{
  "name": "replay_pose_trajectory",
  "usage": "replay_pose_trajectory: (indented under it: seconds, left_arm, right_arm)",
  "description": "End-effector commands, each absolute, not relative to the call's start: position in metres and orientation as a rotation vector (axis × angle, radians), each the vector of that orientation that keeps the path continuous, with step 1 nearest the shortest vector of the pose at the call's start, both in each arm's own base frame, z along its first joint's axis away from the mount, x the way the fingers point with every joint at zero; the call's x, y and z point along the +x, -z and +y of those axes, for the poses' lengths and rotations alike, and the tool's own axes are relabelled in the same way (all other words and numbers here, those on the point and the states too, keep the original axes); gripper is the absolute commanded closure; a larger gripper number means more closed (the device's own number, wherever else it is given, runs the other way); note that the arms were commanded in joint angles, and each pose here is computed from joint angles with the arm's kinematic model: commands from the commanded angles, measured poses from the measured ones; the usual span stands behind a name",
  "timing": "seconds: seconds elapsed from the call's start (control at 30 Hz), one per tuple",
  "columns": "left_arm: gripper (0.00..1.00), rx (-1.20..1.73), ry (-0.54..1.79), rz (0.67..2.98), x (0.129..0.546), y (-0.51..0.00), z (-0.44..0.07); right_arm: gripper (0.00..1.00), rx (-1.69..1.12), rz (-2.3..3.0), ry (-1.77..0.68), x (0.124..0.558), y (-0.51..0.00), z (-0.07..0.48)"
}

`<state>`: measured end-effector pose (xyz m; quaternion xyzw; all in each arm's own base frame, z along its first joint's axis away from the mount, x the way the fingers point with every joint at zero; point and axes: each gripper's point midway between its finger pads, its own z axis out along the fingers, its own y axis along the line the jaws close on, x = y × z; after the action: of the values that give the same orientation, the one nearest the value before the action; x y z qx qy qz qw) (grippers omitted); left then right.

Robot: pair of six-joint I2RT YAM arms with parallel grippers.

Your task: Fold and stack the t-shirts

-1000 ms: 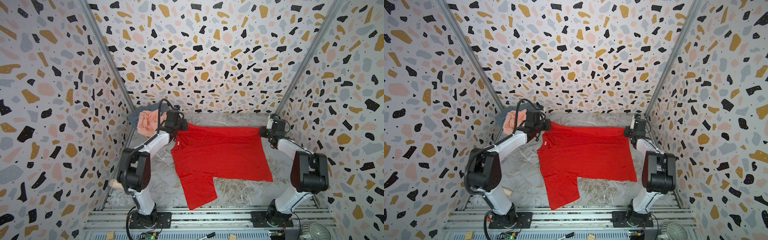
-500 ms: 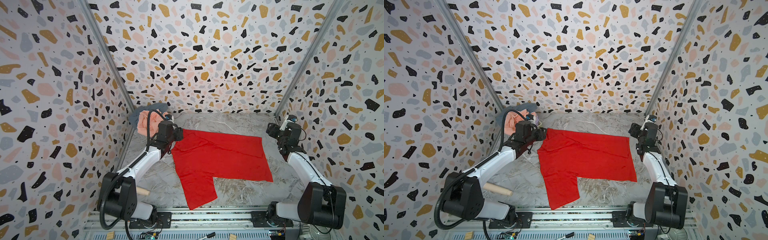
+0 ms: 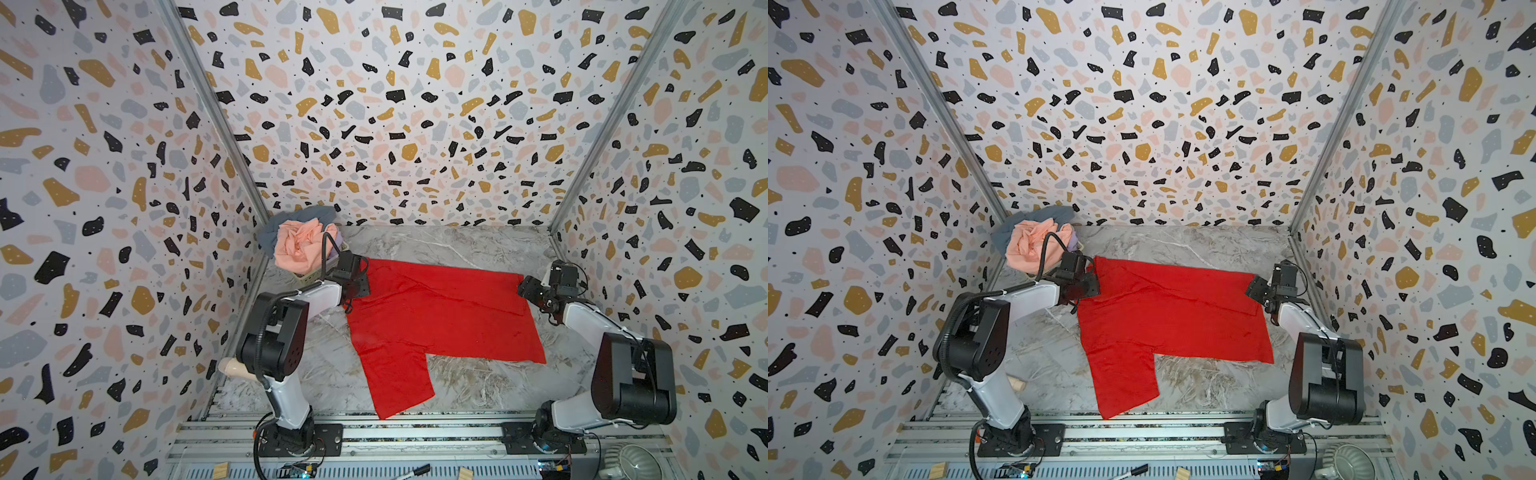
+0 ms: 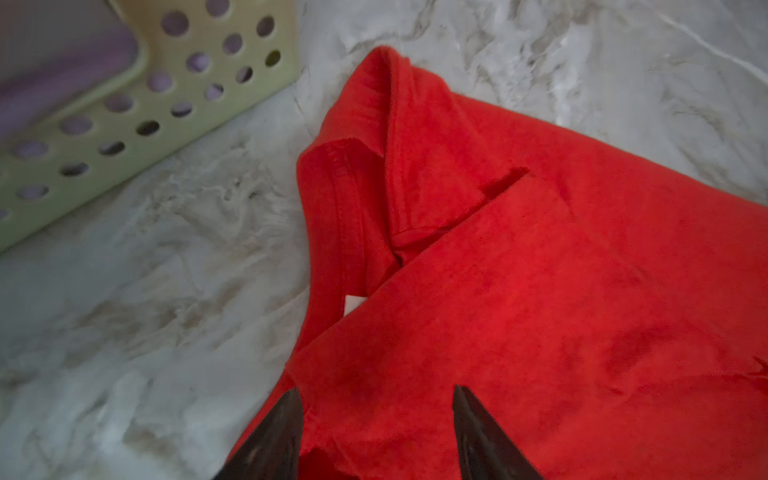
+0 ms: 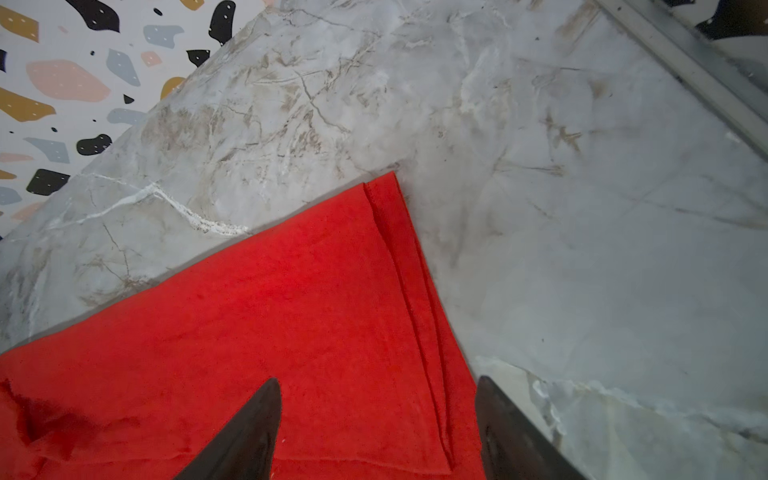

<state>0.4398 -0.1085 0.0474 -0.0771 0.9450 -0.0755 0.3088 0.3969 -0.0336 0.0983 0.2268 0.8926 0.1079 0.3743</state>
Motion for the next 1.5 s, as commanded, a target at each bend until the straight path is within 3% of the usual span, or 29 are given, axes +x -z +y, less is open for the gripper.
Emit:
replay_pose_trajectory:
  seconds: [0.0, 0.33, 0.63, 0.97, 1.17, 1.47]
  left_arm:
    - [0.42, -0.286, 0.251, 2.437, 0.46, -0.059, -0.107]
    - [0.46, -0.302, 0.191, 2.467, 0.471, -0.036, -0.097]
    - [0.62, -0.316, 0.186, 2.465, 0.472, -0.038, -0.096]
    - [0.61, -0.315, 0.155, 2.453, 0.456, -0.049, -0.088]
    - [0.77, -0.315, 0.149, 2.48, 0.451, -0.038, -0.087]
    - [0.76, -0.322, 0.087, 2.49, 0.451, -0.035, -0.08]
  right_arm:
    - [0.27, 0.609, 2.296, -0.275, 0.394, -0.096, -0.036]
    - [0.27, 0.605, 2.288, -0.282, 0.398, -0.099, -0.038]
    - [0.27, 0.621, 2.286, -0.24, 0.396, -0.1, -0.047]
    - [0.27, 0.62, 2.289, -0.244, 0.396, -0.097, -0.047]
    - [0.27, 0.619, 2.29, -0.246, 0.396, -0.095, -0.046]
    - [0.27, 0.617, 2.289, -0.214, 0.393, -0.098, -0.05]
